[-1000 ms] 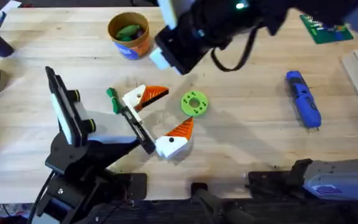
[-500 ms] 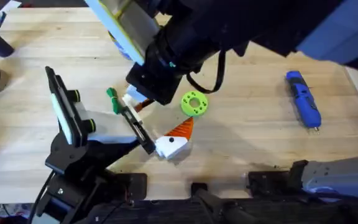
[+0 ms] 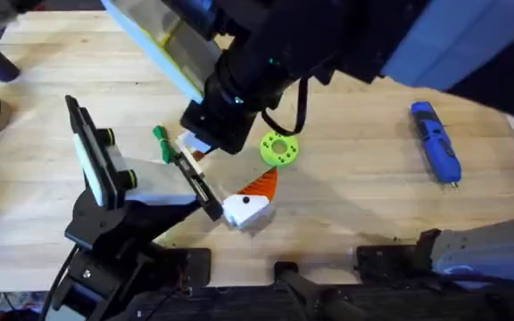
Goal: Pick up the gripper from the table and insert it into the empty holder that is missing its gripper. Then pick up a screw, insert it into the mounting hole, and use the screwdriver to tighten it. Finally, clean up the table by picking up the vegetable and placing it into the bucket.
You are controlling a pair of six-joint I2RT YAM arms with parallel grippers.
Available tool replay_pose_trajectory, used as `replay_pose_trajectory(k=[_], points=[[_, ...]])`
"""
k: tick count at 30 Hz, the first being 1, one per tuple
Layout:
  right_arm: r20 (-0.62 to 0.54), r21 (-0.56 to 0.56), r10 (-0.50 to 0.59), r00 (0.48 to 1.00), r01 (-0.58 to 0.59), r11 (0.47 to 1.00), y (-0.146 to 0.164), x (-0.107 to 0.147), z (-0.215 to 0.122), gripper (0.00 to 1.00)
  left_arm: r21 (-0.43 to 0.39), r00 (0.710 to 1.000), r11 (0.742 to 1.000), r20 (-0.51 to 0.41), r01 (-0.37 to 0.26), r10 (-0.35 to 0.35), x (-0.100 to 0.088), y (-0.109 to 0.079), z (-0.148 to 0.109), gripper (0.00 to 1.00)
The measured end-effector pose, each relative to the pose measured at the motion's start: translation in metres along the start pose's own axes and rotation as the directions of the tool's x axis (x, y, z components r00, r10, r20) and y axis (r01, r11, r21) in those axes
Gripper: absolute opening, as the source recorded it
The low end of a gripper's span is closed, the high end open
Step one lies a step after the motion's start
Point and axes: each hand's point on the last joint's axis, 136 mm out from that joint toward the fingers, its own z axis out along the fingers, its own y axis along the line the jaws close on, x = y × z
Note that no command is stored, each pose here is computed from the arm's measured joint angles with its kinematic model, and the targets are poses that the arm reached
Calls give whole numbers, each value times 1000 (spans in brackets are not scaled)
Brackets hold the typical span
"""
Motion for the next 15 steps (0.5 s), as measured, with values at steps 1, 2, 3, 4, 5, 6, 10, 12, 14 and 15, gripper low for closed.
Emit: replay_pose_trajectory(k=[1,2,3,4,5,6,10,12,14,15], points=[[0,1,-1,1000,1,1000,0,0,0,7,0,1000,1000,0,0,0,0,0,0,986],[-1,2,-3,1000,3,1000,0,0,0,7,0,1000,1000,0,0,0,0,0,0,986],[-1,3,-5,1000,5,1000,-1,0,0,7,0,1000,1000,0,0,0,0,0,0,986],[-1,5,-7,1000,7,1000,-1,0,0,7,0,1000,1000,0,0,0,0,0,0,986],[-1,9,-7,1000,7,1000,-2,0,0,7,0,1000,1000,0,0,0,0,0,0,986],[-2,15,-7,1000,7,1000,-3,0,0,7,0,1000,1000,0,0,0,0,0,0,986],[-2,40,-8,1000,8,999,-7,0,0,7,0,1000,1000,0,0,0,0,0,0,986],[-2,47,-10,1000,10,999,-8,0,0,7,0,1000,1000,0,0,0,0,0,0,986],[-2,51,-11,1000,11,999,-9,0,0,7,0,1000,1000,0,0,0,0,0,0,986],[-2,52,-11,1000,12,999,-9,0,0,7,0,1000,1000,0,0,0,0,0,0,986]])
